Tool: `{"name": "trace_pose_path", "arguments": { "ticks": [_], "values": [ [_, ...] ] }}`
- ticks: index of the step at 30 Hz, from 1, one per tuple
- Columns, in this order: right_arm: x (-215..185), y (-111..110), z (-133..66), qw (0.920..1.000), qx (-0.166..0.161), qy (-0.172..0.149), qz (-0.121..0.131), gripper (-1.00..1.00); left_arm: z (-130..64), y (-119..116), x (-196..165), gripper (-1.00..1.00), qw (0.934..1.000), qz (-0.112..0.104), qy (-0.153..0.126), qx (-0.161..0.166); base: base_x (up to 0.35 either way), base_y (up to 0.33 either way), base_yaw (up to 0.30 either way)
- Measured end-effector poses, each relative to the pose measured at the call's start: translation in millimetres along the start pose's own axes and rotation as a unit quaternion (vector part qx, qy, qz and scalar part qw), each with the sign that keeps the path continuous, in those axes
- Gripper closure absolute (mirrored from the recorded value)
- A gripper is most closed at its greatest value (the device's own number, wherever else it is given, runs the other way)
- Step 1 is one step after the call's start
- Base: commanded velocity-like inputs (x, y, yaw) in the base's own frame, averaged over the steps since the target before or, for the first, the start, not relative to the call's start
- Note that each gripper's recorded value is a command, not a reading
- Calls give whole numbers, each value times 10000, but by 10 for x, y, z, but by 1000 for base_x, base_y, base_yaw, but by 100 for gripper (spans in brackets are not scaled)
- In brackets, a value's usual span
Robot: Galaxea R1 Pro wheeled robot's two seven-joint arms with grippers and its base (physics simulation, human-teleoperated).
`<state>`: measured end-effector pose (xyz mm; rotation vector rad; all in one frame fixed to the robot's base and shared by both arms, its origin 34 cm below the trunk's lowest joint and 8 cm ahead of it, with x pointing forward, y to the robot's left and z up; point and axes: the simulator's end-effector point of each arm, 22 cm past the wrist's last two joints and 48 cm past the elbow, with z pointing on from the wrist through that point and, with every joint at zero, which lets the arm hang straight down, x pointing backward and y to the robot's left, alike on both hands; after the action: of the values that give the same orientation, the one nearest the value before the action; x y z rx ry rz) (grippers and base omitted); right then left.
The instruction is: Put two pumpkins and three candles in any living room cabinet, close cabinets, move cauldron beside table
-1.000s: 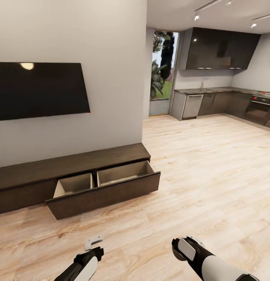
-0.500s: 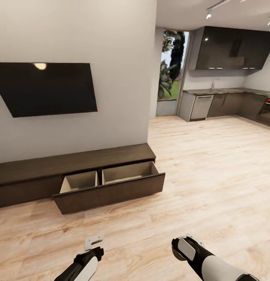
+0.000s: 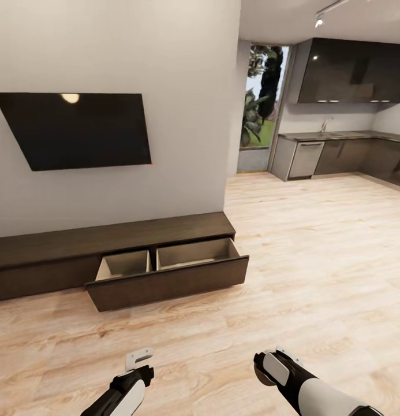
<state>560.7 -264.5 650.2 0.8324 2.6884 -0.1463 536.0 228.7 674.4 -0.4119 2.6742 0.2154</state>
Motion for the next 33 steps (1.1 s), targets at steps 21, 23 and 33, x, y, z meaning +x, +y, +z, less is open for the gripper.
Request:
{"name": "trace_pose_path", "arguments": {
  "ticks": [21,23,33],
  "values": [
    [-3,1,0,10000,-4,-3,-5,100,-8,-26,15,-100,9999,99,-16,19,81,-37,44],
    [-3,5,-2,10000,-8,-5,-5,100,-7,-21,15,-100,9999,100,-18,13,80,-66,184],
    [-4,8,-2,10000,-10,-1,-10,100,-7,-22,13,-100,9999,100,-18,12,53,-60,132]
  ]
}}
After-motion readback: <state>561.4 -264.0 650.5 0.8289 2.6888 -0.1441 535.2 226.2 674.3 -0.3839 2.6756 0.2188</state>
